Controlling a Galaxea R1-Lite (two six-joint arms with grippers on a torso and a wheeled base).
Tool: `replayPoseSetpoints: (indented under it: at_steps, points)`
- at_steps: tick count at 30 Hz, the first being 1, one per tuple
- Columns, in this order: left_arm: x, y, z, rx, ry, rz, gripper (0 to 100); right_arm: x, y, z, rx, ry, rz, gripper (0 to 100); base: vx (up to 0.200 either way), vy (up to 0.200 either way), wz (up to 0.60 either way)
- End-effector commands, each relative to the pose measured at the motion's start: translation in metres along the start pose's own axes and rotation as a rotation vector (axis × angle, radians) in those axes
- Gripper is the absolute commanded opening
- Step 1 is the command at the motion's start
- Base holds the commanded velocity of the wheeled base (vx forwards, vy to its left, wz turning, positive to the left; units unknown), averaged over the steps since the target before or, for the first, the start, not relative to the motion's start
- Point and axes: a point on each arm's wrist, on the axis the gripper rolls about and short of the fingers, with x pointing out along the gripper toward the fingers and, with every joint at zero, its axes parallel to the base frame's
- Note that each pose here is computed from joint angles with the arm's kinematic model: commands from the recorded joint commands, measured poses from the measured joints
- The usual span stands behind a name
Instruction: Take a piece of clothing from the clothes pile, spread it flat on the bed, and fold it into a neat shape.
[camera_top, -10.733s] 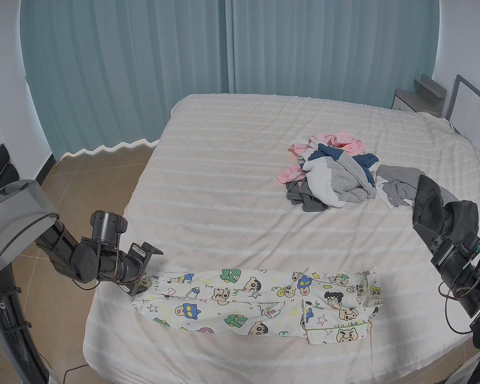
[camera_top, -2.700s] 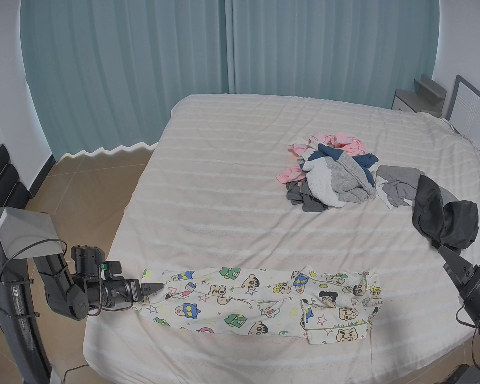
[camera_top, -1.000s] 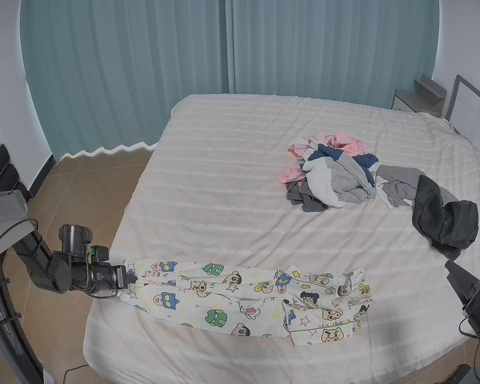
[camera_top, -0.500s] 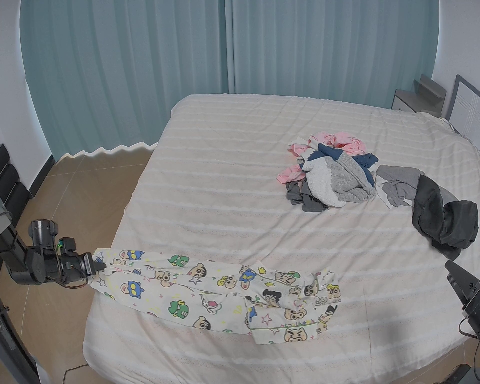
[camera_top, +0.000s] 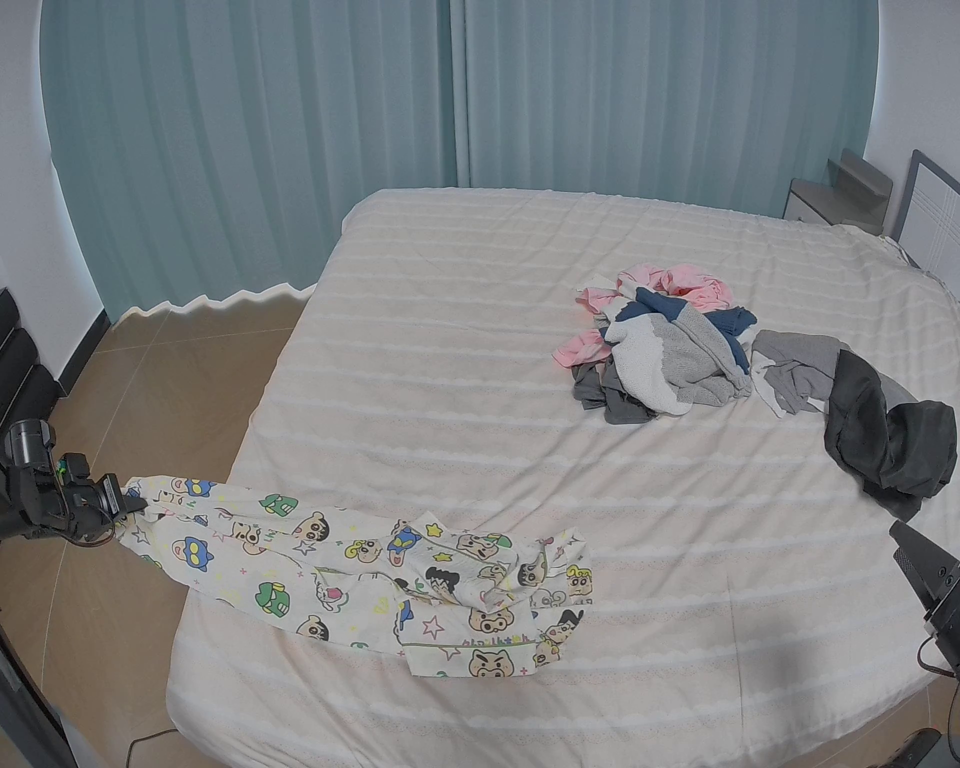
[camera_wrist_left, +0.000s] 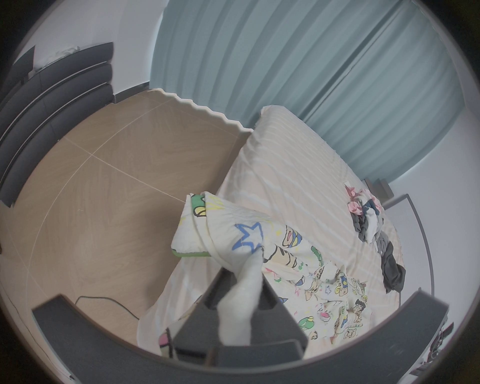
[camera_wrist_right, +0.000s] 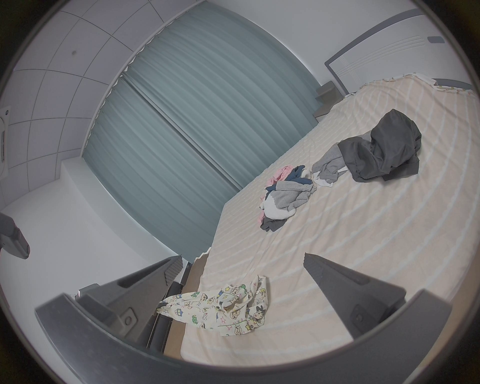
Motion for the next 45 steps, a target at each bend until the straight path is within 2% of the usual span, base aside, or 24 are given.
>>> replayPoseSetpoints:
  at_steps: [1, 4, 5, 9, 10, 11, 12, 16, 19, 20, 22, 24, 28, 38, 41, 45]
  points:
    - [-0.008, 0.003, 0.012, 0.001, -0.033, 0.014, 0, -0.001, -0.003, -0.004, 0.003, 0.015, -0.011, 100, 0.000, 0.000, 0.00]
    - [-0.011, -0.007, 0.012, 0.019, -0.037, 0.009, 0, -0.001, -0.003, -0.004, 0.003, 0.015, -0.011, 100, 0.000, 0.000, 0.00]
    - [-0.011, -0.020, 0.009, 0.040, -0.029, -0.009, 0, -0.001, -0.003, -0.004, 0.003, 0.015, -0.011, 100, 0.000, 0.000, 0.00]
    - [-0.012, -0.046, 0.004, 0.090, -0.021, -0.004, 0, -0.001, -0.003, -0.004, 0.003, 0.014, -0.010, 100, 0.000, 0.000, 0.00]
    - [-0.011, -0.064, 0.000, 0.117, -0.015, 0.006, 0, -0.001, -0.003, -0.004, 0.003, 0.014, -0.010, 100, 0.000, 0.000, 0.00]
    - [-0.011, -0.067, 0.000, 0.121, -0.015, 0.006, 0, -0.001, -0.003, -0.004, 0.003, 0.014, -0.010, 100, 0.000, 0.000, 0.00]
    - [-0.011, -0.082, -0.002, 0.126, -0.014, 0.006, 0, -0.001, -0.003, -0.004, 0.003, 0.014, -0.010, 100, 0.000, 0.000, 0.00]
    - [-0.015, -0.136, -0.012, 0.138, -0.006, -0.030, 0, -0.001, -0.003, -0.004, 0.003, 0.014, -0.010, 100, 0.000, 0.000, 0.00]
    - [-0.015, -0.165, -0.023, 0.184, 0.005, -0.044, 0, -0.001, -0.003, -0.004, 0.003, 0.014, -0.010, 100, 0.000, 0.000, 0.00]
    - [-0.015, -0.165, -0.023, 0.184, 0.005, -0.044, 0, -0.001, -0.003, -0.004, 0.003, 0.014, -0.010, 100, 0.000, 0.000, 0.00]
    - [-0.010, -0.194, -0.039, 0.233, 0.015, -0.034, 0, -0.001, -0.003, -0.004, 0.003, 0.012, -0.009, 100, 0.000, 0.000, 0.00]
    - [-0.009, -0.203, -0.044, 0.243, 0.016, -0.036, 0, -0.001, -0.003, -0.004, 0.003, 0.011, -0.008, 100, 0.000, 0.000, 0.00]
    - [-0.004, -0.244, -0.071, 0.306, 0.050, -0.082, 0, -0.003, -0.003, -0.004, 0.002, 0.012, 0.003, 100, 0.000, 0.000, 0.00]
    - [0.011, -0.309, -0.131, 0.404, 0.138, -0.170, 0, -0.004, -0.002, -0.004, 0.001, 0.009, 0.012, 100, 0.000, 0.000, 0.00]
    - [0.018, -0.324, -0.147, 0.411, 0.164, -0.203, 0, -0.004, -0.002, -0.003, 0.001, 0.006, 0.016, 100, 0.000, 0.000, 0.00]
    - [0.031, -0.337, -0.164, 0.430, 0.153, -0.226, 0, -0.005, -0.002, -0.003, 0.001, 0.004, 0.018, 100, 0.000, 0.000, 0.00]
